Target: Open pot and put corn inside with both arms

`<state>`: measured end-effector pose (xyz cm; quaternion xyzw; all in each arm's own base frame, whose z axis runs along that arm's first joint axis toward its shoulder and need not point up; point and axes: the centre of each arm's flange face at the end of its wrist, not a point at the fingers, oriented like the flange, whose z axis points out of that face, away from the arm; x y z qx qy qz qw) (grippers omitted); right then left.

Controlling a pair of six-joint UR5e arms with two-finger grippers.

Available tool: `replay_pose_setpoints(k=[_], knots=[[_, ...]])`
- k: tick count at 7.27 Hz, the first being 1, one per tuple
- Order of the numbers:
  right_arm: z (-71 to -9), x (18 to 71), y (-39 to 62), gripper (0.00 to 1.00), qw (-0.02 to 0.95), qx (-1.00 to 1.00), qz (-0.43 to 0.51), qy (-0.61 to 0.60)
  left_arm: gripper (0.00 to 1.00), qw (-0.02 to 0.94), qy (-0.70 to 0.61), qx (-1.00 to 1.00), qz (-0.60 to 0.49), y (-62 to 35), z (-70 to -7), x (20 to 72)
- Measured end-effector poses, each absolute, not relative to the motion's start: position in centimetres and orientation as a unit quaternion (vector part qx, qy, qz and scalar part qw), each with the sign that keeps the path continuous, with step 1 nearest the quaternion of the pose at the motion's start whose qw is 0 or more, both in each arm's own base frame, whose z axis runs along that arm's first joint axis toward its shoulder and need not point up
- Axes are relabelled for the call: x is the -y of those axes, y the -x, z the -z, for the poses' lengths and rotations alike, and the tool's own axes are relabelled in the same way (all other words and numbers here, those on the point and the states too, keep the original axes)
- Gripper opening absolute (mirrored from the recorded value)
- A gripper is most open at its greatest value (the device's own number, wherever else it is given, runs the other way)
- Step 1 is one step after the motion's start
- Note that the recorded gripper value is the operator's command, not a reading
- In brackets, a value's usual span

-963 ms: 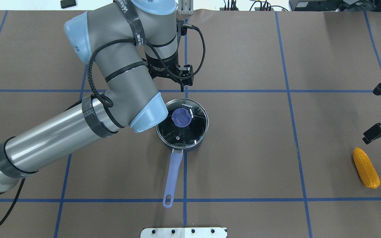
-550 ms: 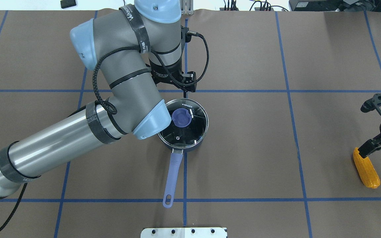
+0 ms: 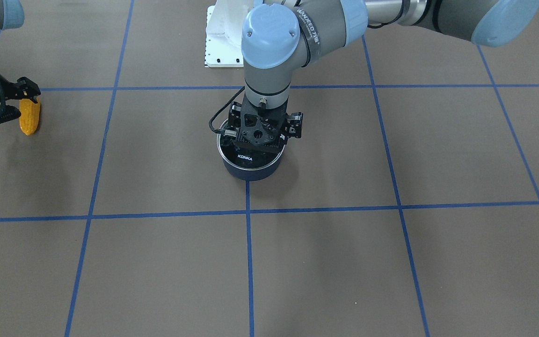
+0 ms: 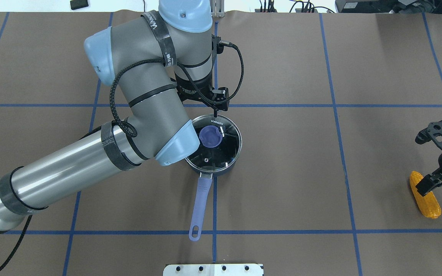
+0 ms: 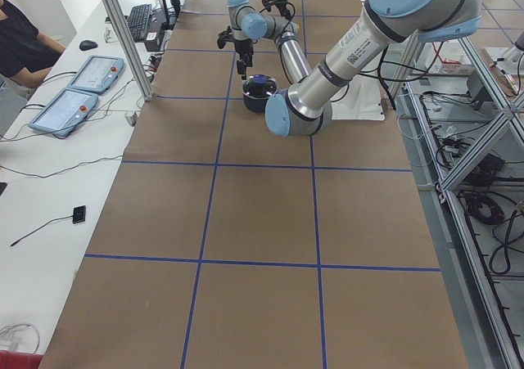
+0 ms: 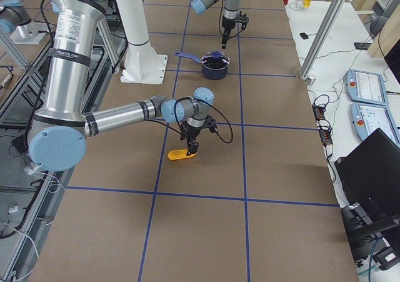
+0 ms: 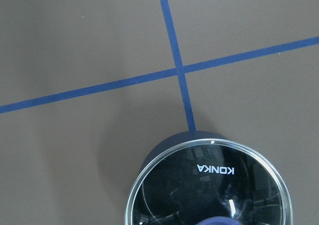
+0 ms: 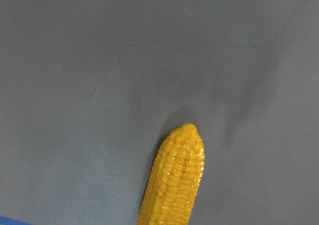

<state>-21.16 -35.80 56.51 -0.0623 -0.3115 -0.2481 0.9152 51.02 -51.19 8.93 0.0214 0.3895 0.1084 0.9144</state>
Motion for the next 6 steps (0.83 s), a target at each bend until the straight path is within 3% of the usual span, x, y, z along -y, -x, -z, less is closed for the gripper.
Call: replay_pose_setpoints(k=[4, 5, 6], knots=[[-61.0, 35.2, 22.1, 0.99, 0.898, 0.363, 0.245, 0.038, 0.98, 0.914, -0.021, -0.389, -0.109, -51.0, -9.0, 51.1], [-61.3, 35.0, 22.4, 0.88, 0.898, 0.364, 0.243, 0.038, 0.98, 0.915, -0.021, -0.389, -0.109, -51.0, -9.1, 51.1], [-61.4, 34.9, 22.6, 0.83, 0.899, 0.363, 0.243, 0.039, 0.98, 0.914, -0.021, -0.389, -0.109, -51.0, -9.1, 51.1]])
